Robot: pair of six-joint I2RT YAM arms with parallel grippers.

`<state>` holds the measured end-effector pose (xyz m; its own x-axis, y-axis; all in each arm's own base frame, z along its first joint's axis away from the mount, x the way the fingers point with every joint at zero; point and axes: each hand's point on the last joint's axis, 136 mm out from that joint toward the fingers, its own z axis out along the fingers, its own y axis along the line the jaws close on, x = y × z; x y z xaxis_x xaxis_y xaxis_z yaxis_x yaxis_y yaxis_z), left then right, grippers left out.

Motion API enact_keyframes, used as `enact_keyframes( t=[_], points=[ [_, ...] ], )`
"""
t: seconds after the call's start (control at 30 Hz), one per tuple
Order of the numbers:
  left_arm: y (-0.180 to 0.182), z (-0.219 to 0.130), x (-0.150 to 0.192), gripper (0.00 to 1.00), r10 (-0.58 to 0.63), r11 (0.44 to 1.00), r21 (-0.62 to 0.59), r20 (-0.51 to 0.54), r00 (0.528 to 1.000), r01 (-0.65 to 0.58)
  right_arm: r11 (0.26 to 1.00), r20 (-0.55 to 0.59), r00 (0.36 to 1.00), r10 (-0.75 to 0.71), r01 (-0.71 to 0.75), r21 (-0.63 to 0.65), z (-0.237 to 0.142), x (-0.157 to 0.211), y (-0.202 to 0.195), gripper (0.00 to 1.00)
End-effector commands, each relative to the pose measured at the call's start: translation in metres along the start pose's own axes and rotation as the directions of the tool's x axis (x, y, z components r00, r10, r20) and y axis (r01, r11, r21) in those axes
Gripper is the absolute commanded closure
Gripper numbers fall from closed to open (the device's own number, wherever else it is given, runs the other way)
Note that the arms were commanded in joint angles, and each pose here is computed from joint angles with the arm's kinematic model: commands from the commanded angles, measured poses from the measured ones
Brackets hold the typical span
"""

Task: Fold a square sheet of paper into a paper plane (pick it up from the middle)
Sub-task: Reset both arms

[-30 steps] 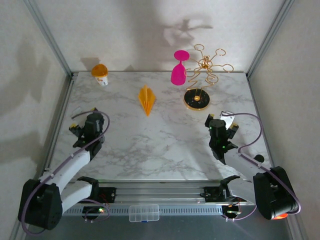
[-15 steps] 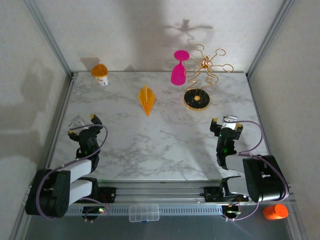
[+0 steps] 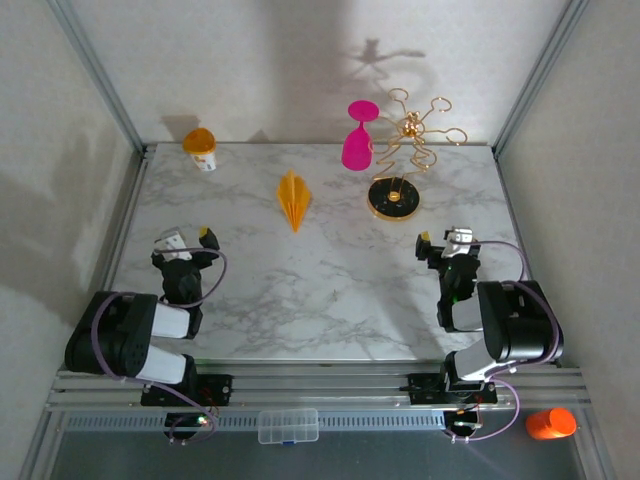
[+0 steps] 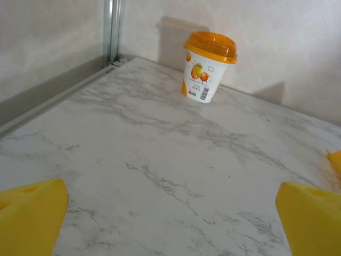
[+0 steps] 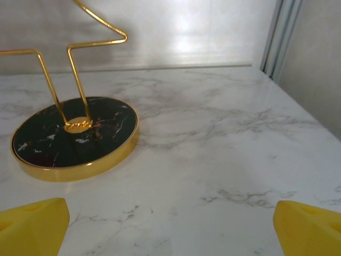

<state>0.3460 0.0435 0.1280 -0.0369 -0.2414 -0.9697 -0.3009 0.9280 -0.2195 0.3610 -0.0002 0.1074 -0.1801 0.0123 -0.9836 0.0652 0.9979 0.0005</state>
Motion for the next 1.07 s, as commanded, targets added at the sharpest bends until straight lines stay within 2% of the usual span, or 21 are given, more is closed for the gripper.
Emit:
enact_keyframes(
  t=[0.0,0.17,0.33,0.47,0.63,1.03],
  points=[
    [-0.009,0.009,-0.017,0.01,-0.005,1.0,0.03,0.047,0.999,0.004,1.0,0.077,0.997,0.022,-0.02,-0.016,0.006,-0.021,0.001,0.01],
    [-0.014,0.024,-0.009,0.01,0.045,0.999,-0.022,0.006,0.999,-0.045,0.999,0.063,0.998,0.028,-0.027,-0.024,0.009,-0.019,0.0,0.01],
    [-0.012,0.019,-0.007,0.01,0.04,0.999,-0.022,0.015,0.999,-0.04,0.999,0.061,0.998,0.034,-0.032,-0.029,0.01,-0.019,-0.001,0.01],
    [-0.025,0.017,0.0,0.01,0.078,0.996,0.053,0.004,0.997,-0.078,0.999,0.06,0.998,0.034,-0.032,-0.03,0.01,-0.019,0.0,0.01],
    [-0.029,0.018,0.001,0.01,0.084,0.993,0.078,0.001,0.996,-0.084,0.999,0.06,0.998,0.034,-0.032,-0.03,0.01,-0.019,0.0,0.01],
    [-0.029,0.019,0.003,0.01,0.085,0.993,0.082,-0.009,0.996,-0.084,0.999,0.062,0.998,0.034,-0.032,-0.029,0.01,-0.019,0.0,0.01]
  ],
)
